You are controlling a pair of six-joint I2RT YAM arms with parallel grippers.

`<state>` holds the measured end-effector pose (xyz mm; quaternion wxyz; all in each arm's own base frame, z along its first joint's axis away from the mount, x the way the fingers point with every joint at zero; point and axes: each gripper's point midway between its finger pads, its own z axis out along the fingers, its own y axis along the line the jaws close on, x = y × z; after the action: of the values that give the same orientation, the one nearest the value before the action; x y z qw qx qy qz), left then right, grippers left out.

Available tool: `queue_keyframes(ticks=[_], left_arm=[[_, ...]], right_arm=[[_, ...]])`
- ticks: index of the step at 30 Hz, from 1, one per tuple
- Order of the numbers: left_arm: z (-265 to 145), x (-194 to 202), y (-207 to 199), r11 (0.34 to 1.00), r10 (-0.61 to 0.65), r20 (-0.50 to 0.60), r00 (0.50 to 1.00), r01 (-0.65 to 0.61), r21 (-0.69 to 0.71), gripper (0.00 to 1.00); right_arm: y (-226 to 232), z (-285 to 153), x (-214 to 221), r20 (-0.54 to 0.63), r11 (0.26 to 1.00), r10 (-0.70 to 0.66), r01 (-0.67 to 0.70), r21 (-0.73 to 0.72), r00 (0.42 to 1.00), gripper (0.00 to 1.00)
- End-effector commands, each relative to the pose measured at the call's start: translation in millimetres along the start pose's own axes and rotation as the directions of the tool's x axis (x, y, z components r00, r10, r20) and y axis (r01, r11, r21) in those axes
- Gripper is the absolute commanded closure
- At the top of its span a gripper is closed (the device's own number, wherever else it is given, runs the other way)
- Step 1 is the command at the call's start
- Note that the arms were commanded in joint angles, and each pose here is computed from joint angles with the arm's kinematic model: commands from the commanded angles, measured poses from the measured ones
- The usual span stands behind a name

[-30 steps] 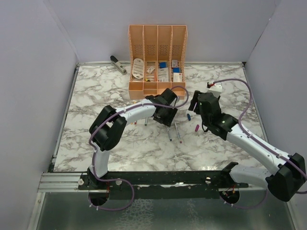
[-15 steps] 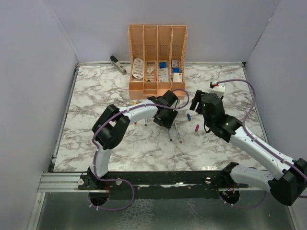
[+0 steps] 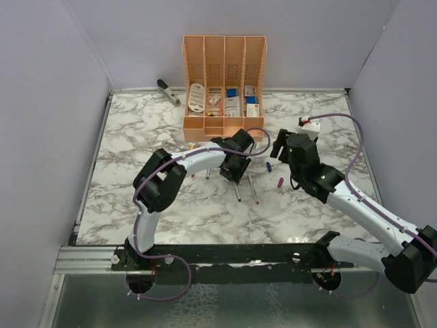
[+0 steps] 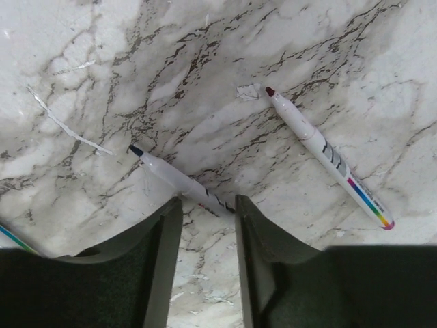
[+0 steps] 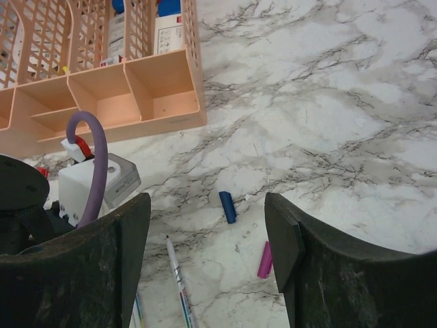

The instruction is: Insert the pens into the pen caps

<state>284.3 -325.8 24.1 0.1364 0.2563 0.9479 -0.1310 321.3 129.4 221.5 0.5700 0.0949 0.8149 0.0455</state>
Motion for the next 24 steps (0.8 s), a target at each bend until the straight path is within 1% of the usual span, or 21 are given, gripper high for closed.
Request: queue_keyframes(ticks=[1, 2, 4, 9, 12, 14, 18, 19, 24], left_arm=[[22, 20, 19, 0.995, 0.049, -0.083, 0.995, -0.056, -0.084, 0.69], [23, 20, 22, 0.993, 0.058, -0.084, 0.995, -0.066, -0.094, 0.73], [25, 19, 25, 0.991, 0.074, -0.085, 0.994, -0.083, -0.109, 0.78], [30, 10, 32, 0.983, 0.112, -0.078, 0.991, -0.122, -0.139, 0.8], [30, 4, 36, 0.98, 0.116, -0.068, 0.991, -0.125, -0.154, 0.8], [28, 1, 36, 0.982, 0.107, -0.062, 0.992, -0.115, -0.148, 0.77], [24, 8, 36, 0.985, 0.097, -0.075, 0.992, -0.106, -0.134, 0.63], [23, 11, 37, 0.985, 0.092, -0.079, 0.993, -0.103, -0.135, 0.61], [12, 18, 39, 0.986, 0.083, -0.077, 0.994, -0.093, -0.14, 0.58]], right_arm=[[-1, 2, -15, 0.044, 1.0, 0.003, -0.004, 0.019, 0.999, 0.33], [-1, 3, -15, 0.044, 1.0, 0.002, -0.003, 0.022, 0.999, 0.33], [-1, 4, -17, 0.049, 1.0, 0.002, -0.003, 0.027, 0.999, 0.33], [0, 5, -18, 0.051, 0.999, -0.001, -0.001, 0.033, 0.999, 0.33], [-1, 5, -18, 0.049, 0.999, 0.0, -0.002, 0.035, 0.999, 0.33], [-1, 4, -18, 0.049, 0.999, 0.003, -0.005, 0.033, 0.999, 0.33], [-3, 4, -15, 0.045, 0.999, 0.006, -0.007, 0.035, 0.999, 0.33], [-3, 4, -14, 0.043, 0.999, 0.007, -0.009, 0.035, 0.999, 0.33], [-3, 7, -6, 0.028, 0.999, 0.015, -0.016, 0.042, 0.999, 0.33]])
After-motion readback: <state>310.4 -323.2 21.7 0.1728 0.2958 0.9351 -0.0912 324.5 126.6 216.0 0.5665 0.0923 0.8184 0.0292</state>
